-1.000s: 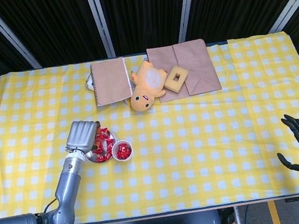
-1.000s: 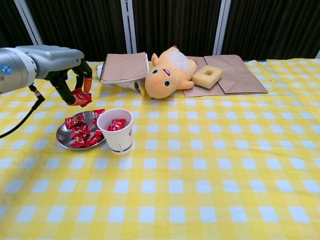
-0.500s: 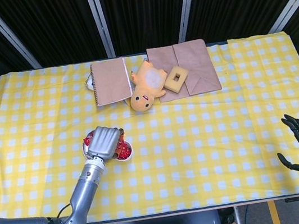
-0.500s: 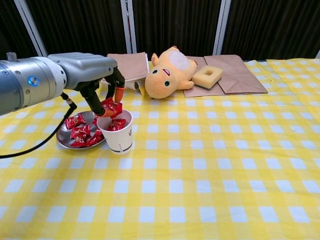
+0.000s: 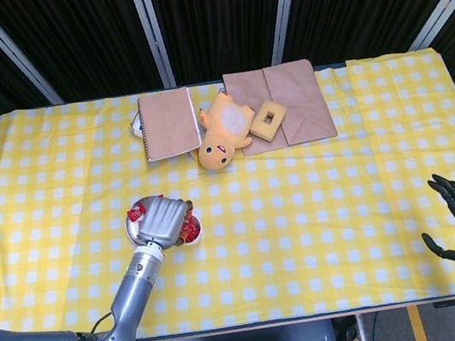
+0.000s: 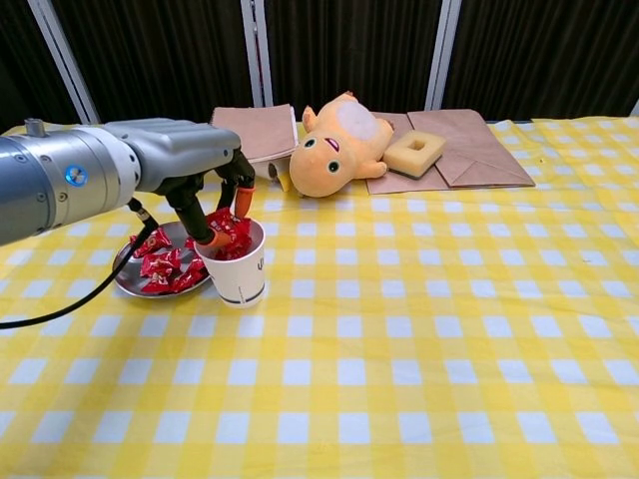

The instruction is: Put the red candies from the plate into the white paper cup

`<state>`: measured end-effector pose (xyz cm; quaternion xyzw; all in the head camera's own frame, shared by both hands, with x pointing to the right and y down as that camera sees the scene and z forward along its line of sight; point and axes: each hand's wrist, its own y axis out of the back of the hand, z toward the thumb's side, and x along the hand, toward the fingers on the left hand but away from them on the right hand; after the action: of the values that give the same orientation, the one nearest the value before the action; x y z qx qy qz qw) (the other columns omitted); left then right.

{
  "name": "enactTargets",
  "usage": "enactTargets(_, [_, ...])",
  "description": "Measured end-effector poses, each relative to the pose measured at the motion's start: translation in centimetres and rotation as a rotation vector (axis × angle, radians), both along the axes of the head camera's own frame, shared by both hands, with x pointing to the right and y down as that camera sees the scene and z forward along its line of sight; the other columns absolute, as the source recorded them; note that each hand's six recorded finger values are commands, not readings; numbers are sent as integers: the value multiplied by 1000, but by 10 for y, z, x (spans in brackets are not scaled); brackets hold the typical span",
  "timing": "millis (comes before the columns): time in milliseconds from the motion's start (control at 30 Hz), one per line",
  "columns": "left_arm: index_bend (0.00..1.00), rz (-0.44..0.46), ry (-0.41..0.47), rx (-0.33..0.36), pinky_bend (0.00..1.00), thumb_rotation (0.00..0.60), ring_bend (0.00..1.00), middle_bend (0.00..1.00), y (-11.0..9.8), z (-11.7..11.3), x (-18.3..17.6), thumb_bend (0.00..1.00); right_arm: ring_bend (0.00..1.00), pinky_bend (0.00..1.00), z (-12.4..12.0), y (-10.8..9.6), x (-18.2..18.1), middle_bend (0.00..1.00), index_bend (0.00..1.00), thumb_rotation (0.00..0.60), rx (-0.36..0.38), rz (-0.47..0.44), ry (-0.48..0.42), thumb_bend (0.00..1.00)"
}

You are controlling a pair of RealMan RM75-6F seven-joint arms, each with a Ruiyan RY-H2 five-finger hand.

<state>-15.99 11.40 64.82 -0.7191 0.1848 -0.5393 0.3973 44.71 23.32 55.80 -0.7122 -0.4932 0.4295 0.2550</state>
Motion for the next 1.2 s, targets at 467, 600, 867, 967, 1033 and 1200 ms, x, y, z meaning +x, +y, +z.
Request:
enactTargets(467, [410, -21, 35, 11, 954, 600, 935, 416, -8, -7, -5, 298, 0, 0, 0, 0, 0, 0, 0, 600, 1, -1, 3, 423])
enactTargets(600, [401, -20, 36, 7, 954, 600, 935, 413, -7, -6, -6, 282, 0, 0, 0, 0, 0, 0, 0, 600, 1, -1, 3, 423])
enactTargets(867, [361, -21, 53, -1, 954, 600, 935, 365, -6, -7, -3, 240, 0, 0, 0, 0, 0, 0, 0, 600, 2, 0, 1, 424])
enactTargets(967, [342, -23, 62, -1, 954, 600, 935, 355, -6, -8, -2, 231, 0, 0, 0, 0, 0, 0, 0, 600, 3, -1, 0, 424])
enactTargets(1033, [334, -25, 69, 0, 954, 600, 935, 354, -7, -9, -2, 231, 0, 0, 0, 0, 0, 0, 0, 600, 3, 0, 0, 424])
enactTargets(1200, [333, -37, 64, 22, 954, 600, 935, 357, -12, -12, -8, 231, 0, 0, -1, 0, 0, 0, 0, 600, 4, -2, -1, 424])
